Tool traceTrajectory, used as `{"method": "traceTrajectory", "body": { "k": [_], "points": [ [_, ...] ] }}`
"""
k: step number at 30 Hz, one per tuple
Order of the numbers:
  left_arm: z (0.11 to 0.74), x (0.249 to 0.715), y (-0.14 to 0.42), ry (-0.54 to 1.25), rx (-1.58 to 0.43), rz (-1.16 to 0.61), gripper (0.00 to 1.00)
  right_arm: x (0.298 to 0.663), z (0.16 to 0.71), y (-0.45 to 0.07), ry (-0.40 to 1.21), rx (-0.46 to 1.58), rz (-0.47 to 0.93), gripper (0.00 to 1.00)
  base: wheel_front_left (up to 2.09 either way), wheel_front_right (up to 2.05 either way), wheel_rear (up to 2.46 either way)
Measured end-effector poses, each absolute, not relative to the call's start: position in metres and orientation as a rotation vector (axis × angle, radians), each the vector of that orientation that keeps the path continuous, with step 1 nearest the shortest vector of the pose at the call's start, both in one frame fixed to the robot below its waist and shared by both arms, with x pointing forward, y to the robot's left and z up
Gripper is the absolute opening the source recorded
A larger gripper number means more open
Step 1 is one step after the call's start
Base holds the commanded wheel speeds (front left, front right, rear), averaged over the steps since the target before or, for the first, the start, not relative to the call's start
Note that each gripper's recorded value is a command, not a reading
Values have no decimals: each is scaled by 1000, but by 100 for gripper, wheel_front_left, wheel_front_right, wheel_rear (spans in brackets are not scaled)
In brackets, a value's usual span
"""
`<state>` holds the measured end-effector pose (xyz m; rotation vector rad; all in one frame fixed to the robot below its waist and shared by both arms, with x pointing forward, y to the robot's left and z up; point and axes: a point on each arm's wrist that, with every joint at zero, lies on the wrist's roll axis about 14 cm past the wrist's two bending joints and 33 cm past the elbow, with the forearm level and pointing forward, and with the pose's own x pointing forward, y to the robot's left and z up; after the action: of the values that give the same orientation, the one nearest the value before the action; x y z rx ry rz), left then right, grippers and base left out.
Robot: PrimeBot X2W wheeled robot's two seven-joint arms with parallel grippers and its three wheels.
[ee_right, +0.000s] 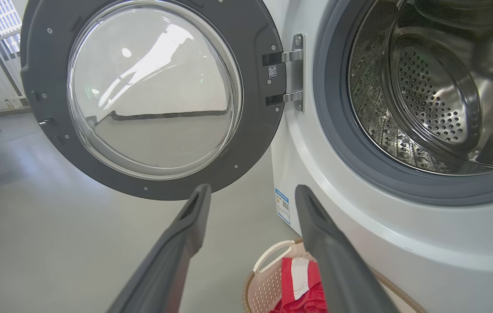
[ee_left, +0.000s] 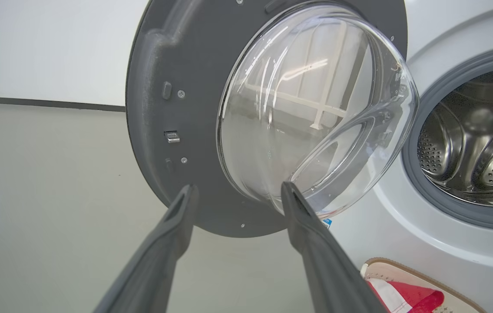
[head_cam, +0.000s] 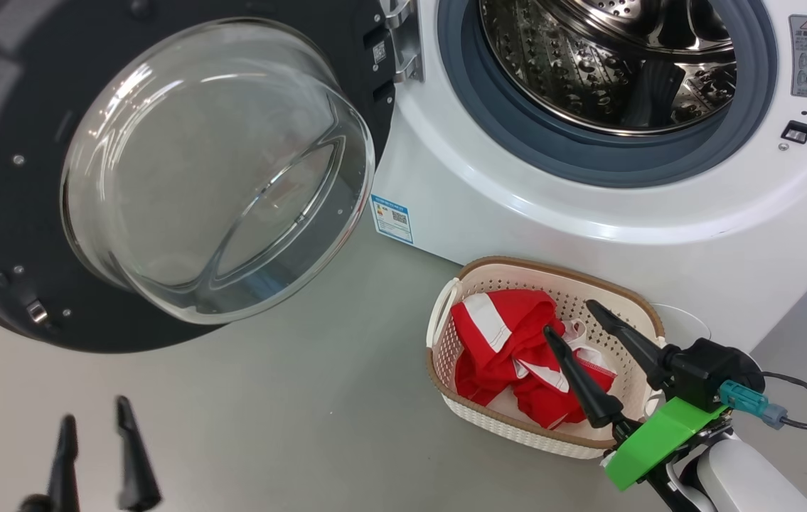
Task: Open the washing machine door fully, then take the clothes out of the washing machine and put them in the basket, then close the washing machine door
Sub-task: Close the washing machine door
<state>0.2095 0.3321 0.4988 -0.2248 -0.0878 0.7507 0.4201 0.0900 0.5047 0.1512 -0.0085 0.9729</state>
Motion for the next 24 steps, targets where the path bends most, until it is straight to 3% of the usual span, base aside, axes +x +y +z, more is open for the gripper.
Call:
{"method": "traceTrajectory", "body": {
  "k": [1, 2, 7, 17, 24],
  "points": [
    [505, 210, 334, -111, -227, 751, 30, 420, 505, 90, -10, 151, 973, 100, 0, 0, 0],
    [512, 210, 335, -136, -229, 748, 0, 420, 505, 90, -10, 151, 973, 100, 0, 0, 0],
    [559, 208, 352, -292, -187, 731, 0, 421, 507, 89, -11, 159, 967, 100, 0, 0, 0],
    [711, 217, 412, -668, 148, 657, 0, 427, 506, 81, -10, 174, 931, 100, 0, 0, 0],
    [743, 226, 462, -787, -12, 682, 0, 431, 500, 72, 1, 180, 900, 100, 0, 0, 0]
  ]
}}
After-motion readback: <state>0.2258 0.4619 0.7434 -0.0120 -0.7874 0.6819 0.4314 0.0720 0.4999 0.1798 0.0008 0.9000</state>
